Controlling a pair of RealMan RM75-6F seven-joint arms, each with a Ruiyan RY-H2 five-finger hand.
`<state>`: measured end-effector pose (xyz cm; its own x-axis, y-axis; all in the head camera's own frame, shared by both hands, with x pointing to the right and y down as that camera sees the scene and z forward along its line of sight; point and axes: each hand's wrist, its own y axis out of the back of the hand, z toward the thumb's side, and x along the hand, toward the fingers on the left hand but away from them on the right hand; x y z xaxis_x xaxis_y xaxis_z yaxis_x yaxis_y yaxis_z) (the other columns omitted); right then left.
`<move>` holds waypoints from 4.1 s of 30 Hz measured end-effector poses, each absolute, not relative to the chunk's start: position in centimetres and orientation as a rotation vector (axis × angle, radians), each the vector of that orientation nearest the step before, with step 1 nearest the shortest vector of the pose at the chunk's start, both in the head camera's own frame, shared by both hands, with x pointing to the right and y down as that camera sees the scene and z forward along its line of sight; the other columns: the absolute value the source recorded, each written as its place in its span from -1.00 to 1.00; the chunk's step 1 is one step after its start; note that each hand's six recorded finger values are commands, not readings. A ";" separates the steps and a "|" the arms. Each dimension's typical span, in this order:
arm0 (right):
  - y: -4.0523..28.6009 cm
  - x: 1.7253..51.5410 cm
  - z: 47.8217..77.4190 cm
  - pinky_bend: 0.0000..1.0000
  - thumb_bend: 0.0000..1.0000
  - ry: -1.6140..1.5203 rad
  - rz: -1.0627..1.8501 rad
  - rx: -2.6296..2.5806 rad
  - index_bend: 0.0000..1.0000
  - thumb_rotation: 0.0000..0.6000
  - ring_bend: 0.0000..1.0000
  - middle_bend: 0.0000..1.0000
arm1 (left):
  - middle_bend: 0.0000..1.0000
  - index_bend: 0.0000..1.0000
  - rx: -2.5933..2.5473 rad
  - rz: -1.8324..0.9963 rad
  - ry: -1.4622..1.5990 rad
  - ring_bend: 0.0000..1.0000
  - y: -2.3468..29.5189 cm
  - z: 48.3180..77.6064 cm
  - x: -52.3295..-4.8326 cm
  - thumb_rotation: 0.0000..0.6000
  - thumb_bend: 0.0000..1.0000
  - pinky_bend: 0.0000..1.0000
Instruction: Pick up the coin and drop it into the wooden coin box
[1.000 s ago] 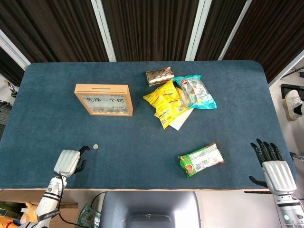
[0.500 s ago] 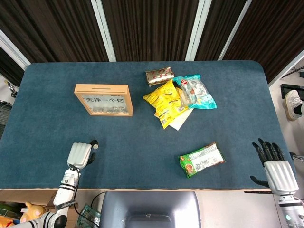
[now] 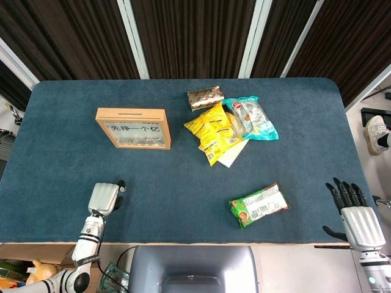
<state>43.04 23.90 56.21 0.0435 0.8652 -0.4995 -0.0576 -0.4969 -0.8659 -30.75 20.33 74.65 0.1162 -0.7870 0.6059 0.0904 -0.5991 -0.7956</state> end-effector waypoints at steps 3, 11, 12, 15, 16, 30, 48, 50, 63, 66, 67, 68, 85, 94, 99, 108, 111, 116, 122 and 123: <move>23.9 43.0 56.2 -1.00 -0.65 -0.839 1.555 -1.572 -1.00 1.00 -1.00 -1.00 | 1.00 -0.19 -1.685 -1.571 0.685 1.00 20.3 74.7 -30.8 1.00 -0.23 1.00; 23.9 43.0 56.3 -1.00 -0.65 -0.835 1.557 -1.573 -1.00 1.00 -1.00 -1.00 | 1.00 -0.17 -1.670 -1.593 0.682 1.00 20.0 75.2 -31.1 1.00 -0.24 1.00; 23.9 43.0 56.3 -1.00 -0.65 -0.835 1.557 -1.573 -1.00 1.00 -1.00 -1.00 | 1.00 -0.17 -1.666 -1.597 0.680 1.00 19.9 75.3 -31.1 1.00 -0.24 1.00; 23.9 43.1 56.3 -1.00 -0.65 -0.837 1.557 -1.570 -1.00 1.00 -1.00 -1.00 | 1.00 -0.17 -1.654 -1.606 0.671 1.00 19.8 75.6 -31.3 1.00 -0.23 1.00; 23.9 43.1 56.2 -1.00 -0.65 -0.838 1.558 -1.569 -1.00 1.00 -1.00 -1.00 | 1.00 -0.17 -1.651 -1.606 0.668 1.00 19.8 75.6 -31.3 1.00 -0.23 1.00; 23.9 43.1 56.2 -1.00 -0.65 -0.838 1.556 -1.573 -1.00 1.00 -1.00 -1.00 | 1.00 0.10 -1.625 -1.598 0.683 1.00 19.3 76.0 -31.2 1.00 -0.27 1.00; 23.9 43.1 56.3 -1.00 -0.65 -0.831 1.557 -1.575 -1.00 1.00 -1.00 -1.00 | 1.00 0.34 -1.626 -1.569 0.720 1.00 18.8 75.8 -31.1 1.00 -0.19 1.00; 23.9 43.0 56.3 -1.00 -0.65 -0.831 1.557 -1.575 -1.00 1.00 -1.00 -1.00 | 1.00 0.35 -1.624 -1.574 0.713 1.00 18.8 75.8 -31.2 1.00 -0.11 1.00; 23.9 43.1 56.3 -1.00 -0.65 -0.832 1.556 -1.574 -1.00 1.00 -1.00 -1.00 | 1.00 0.37 -1.681 -1.563 0.739 1.00 18.6 75.1 -31.0 1.00 0.20 1.00; 23.9 43.1 56.2 -1.00 -0.65 -0.834 1.555 -1.575 -1.00 1.00 -1.00 -1.00 | 1.00 0.38 -1.722 -1.556 0.770 1.00 18.0 74.3 -31.1 1.00 0.21 1.00; 23.9 43.1 56.2 -1.00 -0.65 -0.834 1.555 -1.576 -1.00 1.00 -1.00 -1.00 | 1.00 0.38 -1.735 -1.554 0.780 1.00 17.7 74.0 -31.1 1.00 0.21 1.00; 23.9 43.1 56.2 -1.00 -0.65 -0.835 1.555 -1.577 -1.00 1.00 -1.00 -1.00 | 1.00 0.38 -1.747 -1.553 0.789 1.00 17.3 73.6 -31.2 1.00 0.22 1.00; 23.8 43.6 55.7 -1.00 -0.65 -0.867 1.550 -1.606 -1.00 1.00 -1.00 -1.00 | 1.00 0.42 -2.028 -1.599 0.864 1.00 3.0 61.8 -33.4 1.00 0.33 1.00; 23.0 44.6 55.1 -1.00 -0.65 -0.927 1.559 -1.602 -1.00 1.00 -1.00 -1.00 | 1.00 0.42 -2.125 -1.525 0.835 1.00 -2.2 58.3 -28.0 1.00 0.34 1.00; 22.7 45.1 54.9 -1.00 -0.65 -0.943 1.563 -1.598 -1.00 1.00 -1.00 -1.00 | 1.00 0.43 -2.109 -1.517 0.783 1.00 -3.9 58.0 -25.7 1.00 0.38 1.00; 22.6 45.9 54.7 -1.00 -0.65 -0.968 1.587 -1.570 -1.00 1.00 -1.00 -1.00 | 1.00 0.43 -2.025 -1.576 0.762 1.00 -7.5 58.4 -24.3 1.00 0.38 1.00; 22.4 46.2 55.0 -1.00 -0.65 -0.967 1.605 -1.562 -1.00 1.00 -1.00 -1.00 | 1.00 0.45 -2.025 -1.586 0.748 1.00 -8.3 58.3 -24.1 1.00 0.43 1.00; 22.2 46.5 55.0 -1.00 -0.65 -0.976 1.615 -1.547 -1.00 1.00 -1.00 -1.00 | 1.00 0.47 -2.015 -1.607 0.729 1.00 -9.4 58.8 -24.2 1.00 0.50 1.00; 22.1 46.7 55.2 -1.00 -0.65 -0.973 1.627 -1.534 -1.00 1.00 -1.00 -1.00 | 1.00 0.49 -2.013 -1.628 0.714 1.00 -10.7 59.8 -24.0 1.00 0.56 1.00; 22.1 46.7 55.3 -1.00 -0.65 -0.973 1.630 -1.532 -1.00 1.00 -1.00 -1.00 | 1.00 0.49 -2.013 -1.634 0.708 1.00 -10.9 60.0 -24.0 1.00 0.56 1.00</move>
<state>46.73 22.06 55.25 -0.0677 0.8734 -0.4823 0.0106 -0.4827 -0.8757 -24.05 -10.87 60.02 0.1664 -0.6409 0.7494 -0.1080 -0.7672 -0.6322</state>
